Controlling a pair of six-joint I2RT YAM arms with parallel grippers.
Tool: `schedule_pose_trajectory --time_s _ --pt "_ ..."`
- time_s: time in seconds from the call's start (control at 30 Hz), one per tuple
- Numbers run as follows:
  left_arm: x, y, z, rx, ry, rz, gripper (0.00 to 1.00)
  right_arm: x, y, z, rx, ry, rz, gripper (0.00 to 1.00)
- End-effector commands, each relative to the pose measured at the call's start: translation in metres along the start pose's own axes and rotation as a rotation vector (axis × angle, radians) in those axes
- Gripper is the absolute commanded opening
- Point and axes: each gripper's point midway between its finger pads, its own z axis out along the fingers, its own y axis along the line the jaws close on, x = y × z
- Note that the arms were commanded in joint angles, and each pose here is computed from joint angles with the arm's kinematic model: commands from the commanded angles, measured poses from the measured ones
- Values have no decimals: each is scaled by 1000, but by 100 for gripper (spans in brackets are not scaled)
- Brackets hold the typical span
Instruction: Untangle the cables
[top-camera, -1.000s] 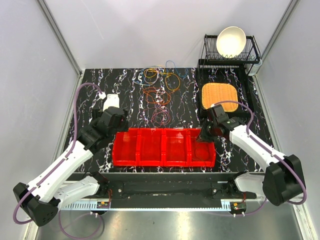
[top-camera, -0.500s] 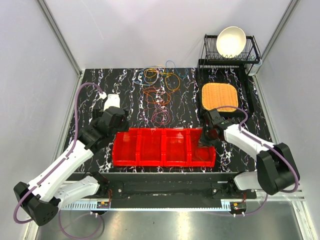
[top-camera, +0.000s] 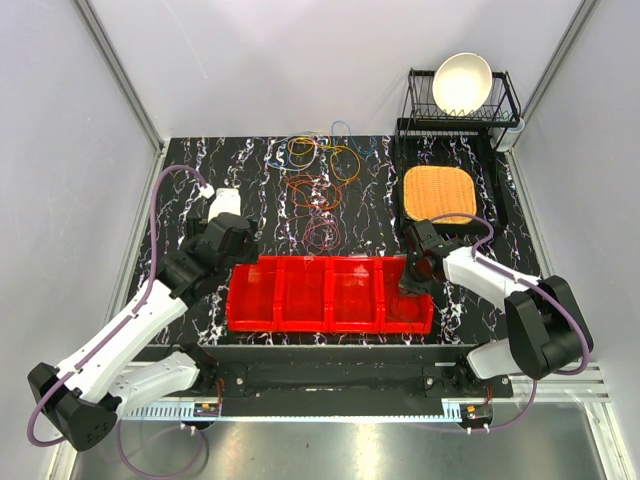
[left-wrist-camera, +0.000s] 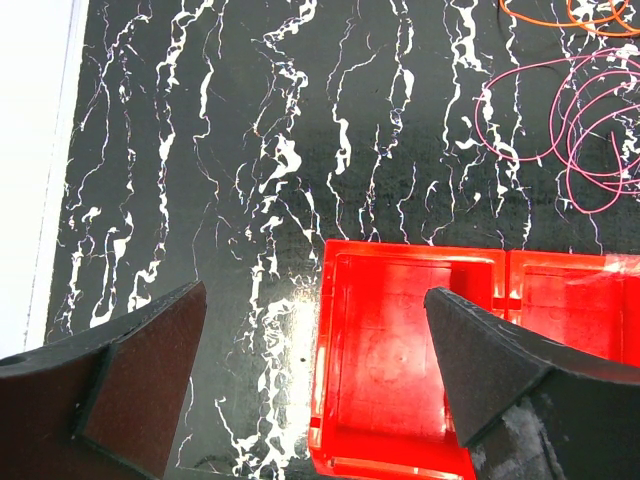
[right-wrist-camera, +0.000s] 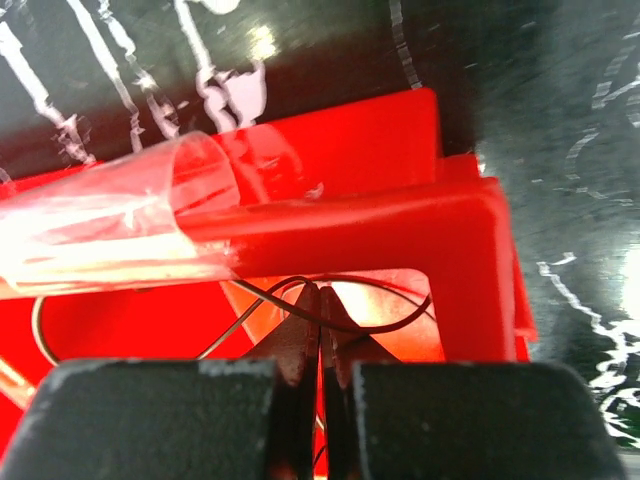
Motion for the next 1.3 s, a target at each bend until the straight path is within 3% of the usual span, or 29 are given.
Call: schedule_pose_trajectory --time_s 0.0,0.13,0.17,0.2,0.3,0.53,0.7,0.83,0.93,1.27 --pt "-12 -5 -2 22 -27 -9 96 -18 -11 -7 69 -93 5 0" --pt "-12 -5 -2 20 -27 -9 96 -18 -10 -12 77 -76 -6 7" --pt "-11 -5 -2 18 -24 -7 96 -20 -3 -16 48 -83 -5 13" --pt "-11 -6 -1 18 -21 -3 96 -19 3 -20 16 -71 -5 25" --pt "-10 -6 0 20 -17 -1 96 -26 16 -40 -39 -97 1 39" --pt "-12 -3 -4 19 -26 -15 96 -33 25 -96 -83 -145 14 53" --pt "-13 -5 -6 32 -22 -18 96 -30 32 -120 -133 -149 38 57" --pt "-12 -9 -7 57 -18 -18 97 -61 72 -151 -288 -252 -7 59" --pt "-12 -12 -6 68 -14 -14 97 -83 102 -155 -347 -259 -70 60" --pt "-6 -13 1 47 10 7 96 -142 170 -76 -355 -189 -167 62"
